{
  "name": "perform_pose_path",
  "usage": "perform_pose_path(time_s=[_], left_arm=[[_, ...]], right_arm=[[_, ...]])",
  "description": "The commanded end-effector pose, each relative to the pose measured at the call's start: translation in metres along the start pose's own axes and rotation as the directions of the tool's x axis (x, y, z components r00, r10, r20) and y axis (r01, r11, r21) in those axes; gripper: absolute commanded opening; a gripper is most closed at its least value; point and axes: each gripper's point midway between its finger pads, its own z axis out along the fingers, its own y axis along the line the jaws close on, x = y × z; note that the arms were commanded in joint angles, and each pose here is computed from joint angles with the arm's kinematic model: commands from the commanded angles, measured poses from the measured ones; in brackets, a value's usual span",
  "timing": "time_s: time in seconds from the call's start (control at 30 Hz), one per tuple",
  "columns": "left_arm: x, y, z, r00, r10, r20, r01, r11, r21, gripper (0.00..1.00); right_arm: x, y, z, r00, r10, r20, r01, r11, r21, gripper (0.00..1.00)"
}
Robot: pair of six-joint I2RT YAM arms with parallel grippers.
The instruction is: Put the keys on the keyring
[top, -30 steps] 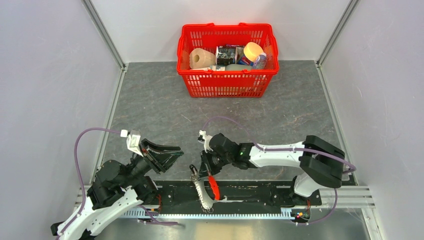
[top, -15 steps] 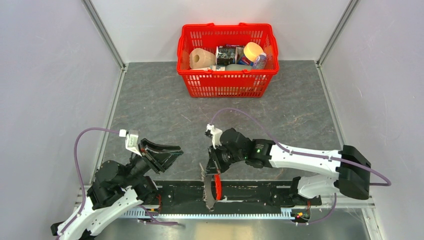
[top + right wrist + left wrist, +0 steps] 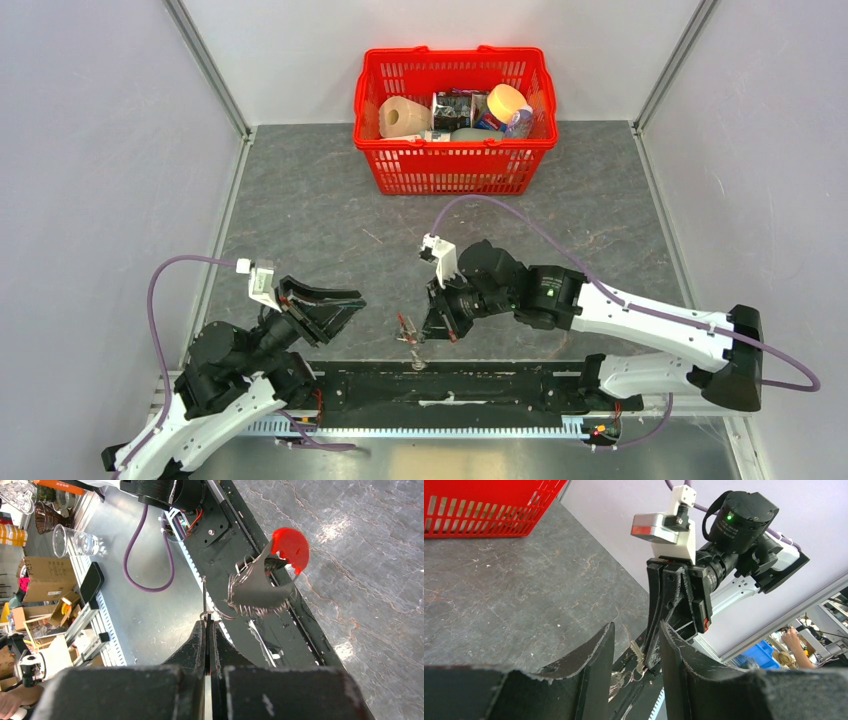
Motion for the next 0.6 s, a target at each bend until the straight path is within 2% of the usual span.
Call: perform_pose_path(time_s=[0.0,0.17,0.57], left_arm=[[-0.012,-0.013,-0.005,0.998,-0.028,0.054,0.024,0.998,0.061,0.45],[-0.013,-0.014,-0.004,0.998,-0.032,0.059,0.028,0.997,0.065,0.45],[0.004,-0.028,0.012,0.997,-0.075,-0.021,0.077,0.986,0.147,0.46]], right_arm=[[-0.020,0.019,-0.023,0.996,-0.075,0.054,0.077,0.997,-0.022,0.00],[-0.029,0.028,-0.037,0.992,-0.106,0.071,0.108,0.994,-0.025,0.00],[-0.051,0.043,-0.057,0.985,-0.118,0.129,0.121,0.993,-0.014,0.00]])
